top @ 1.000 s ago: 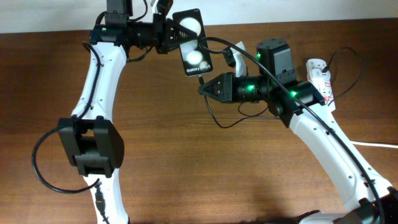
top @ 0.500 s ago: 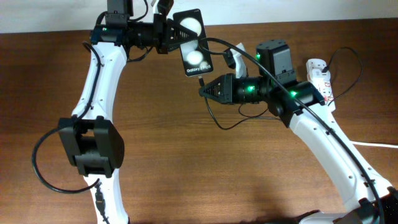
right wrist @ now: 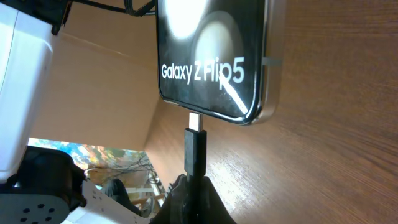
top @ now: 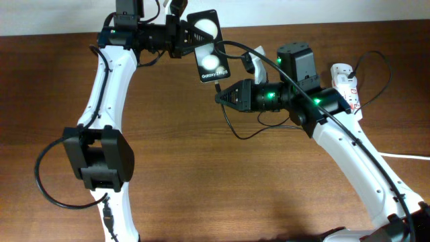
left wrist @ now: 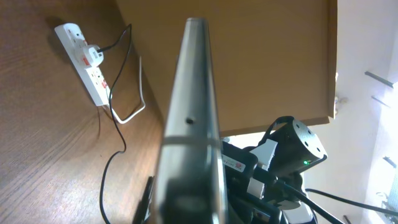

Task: Plug charger to phone and switch on socket
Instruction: 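Align the phone's bottom port over the USB-C plug and push together, then lower the connected phone onto the table with both grippers, then release the phone and move the right gripper to the power strip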

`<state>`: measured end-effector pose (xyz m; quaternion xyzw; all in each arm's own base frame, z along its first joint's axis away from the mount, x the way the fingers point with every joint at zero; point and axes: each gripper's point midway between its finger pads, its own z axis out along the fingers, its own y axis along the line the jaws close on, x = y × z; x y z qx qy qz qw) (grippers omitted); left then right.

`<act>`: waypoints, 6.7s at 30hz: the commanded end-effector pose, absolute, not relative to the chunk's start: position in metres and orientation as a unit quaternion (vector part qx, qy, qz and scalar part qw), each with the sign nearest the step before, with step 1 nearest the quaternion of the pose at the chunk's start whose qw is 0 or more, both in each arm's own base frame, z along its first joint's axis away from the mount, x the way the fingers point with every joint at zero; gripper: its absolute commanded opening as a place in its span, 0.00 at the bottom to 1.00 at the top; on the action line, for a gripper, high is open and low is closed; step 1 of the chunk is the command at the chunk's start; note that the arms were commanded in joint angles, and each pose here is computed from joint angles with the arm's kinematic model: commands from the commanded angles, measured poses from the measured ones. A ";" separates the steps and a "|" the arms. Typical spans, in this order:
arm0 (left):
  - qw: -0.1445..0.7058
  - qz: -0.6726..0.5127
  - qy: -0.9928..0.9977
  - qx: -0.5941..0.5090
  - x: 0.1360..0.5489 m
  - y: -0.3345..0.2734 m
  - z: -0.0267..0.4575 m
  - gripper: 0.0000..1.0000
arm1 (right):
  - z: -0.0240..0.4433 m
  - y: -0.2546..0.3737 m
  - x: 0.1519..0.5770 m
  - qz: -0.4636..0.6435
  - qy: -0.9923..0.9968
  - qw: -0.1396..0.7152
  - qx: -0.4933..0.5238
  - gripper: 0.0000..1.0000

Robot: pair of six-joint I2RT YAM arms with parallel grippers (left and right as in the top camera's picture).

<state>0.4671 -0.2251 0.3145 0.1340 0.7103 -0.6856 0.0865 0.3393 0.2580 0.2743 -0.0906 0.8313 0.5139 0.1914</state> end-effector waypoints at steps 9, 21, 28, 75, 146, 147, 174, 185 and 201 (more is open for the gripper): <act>0.082 -0.691 0.704 0.142 0.464 -0.228 0.319 0.00 | 0.266 0.259 0.344 0.500 0.837 0.200 -0.092 0.04; 0.081 -0.690 0.704 0.144 0.463 -0.231 0.319 0.00 | 0.267 0.260 0.344 0.501 0.836 0.203 -0.094 0.04; 0.074 -0.691 0.703 0.151 0.458 -0.240 0.319 0.00 | 0.267 0.260 0.344 0.501 0.836 0.203 -0.094 0.04; 0.071 -0.696 0.692 0.176 0.449 -0.251 0.321 0.00 | 0.281 0.238 0.367 0.509 0.821 0.244 -0.082 0.04; -0.058 -0.356 0.932 0.024 0.415 -0.222 0.017 0.00 | 0.209 0.201 0.342 0.372 0.912 0.170 -0.038 0.78; -0.056 -0.346 0.936 0.023 0.415 -0.219 0.015 0.00 | 0.209 0.202 0.342 0.372 0.912 0.169 -0.038 0.78; -0.050 -0.218 0.975 -0.008 0.421 -0.181 0.003 0.67 | 0.207 0.201 0.339 0.369 0.913 0.167 -0.045 0.79; -0.035 -0.053 0.997 -0.035 0.425 -0.126 0.003 0.66 | 0.206 0.200 0.338 0.364 0.914 0.171 -0.061 0.79; 0.271 -0.095 0.958 -0.022 0.427 -0.111 0.285 0.73 | 0.185 0.178 0.333 0.290 0.941 0.162 -0.064 0.78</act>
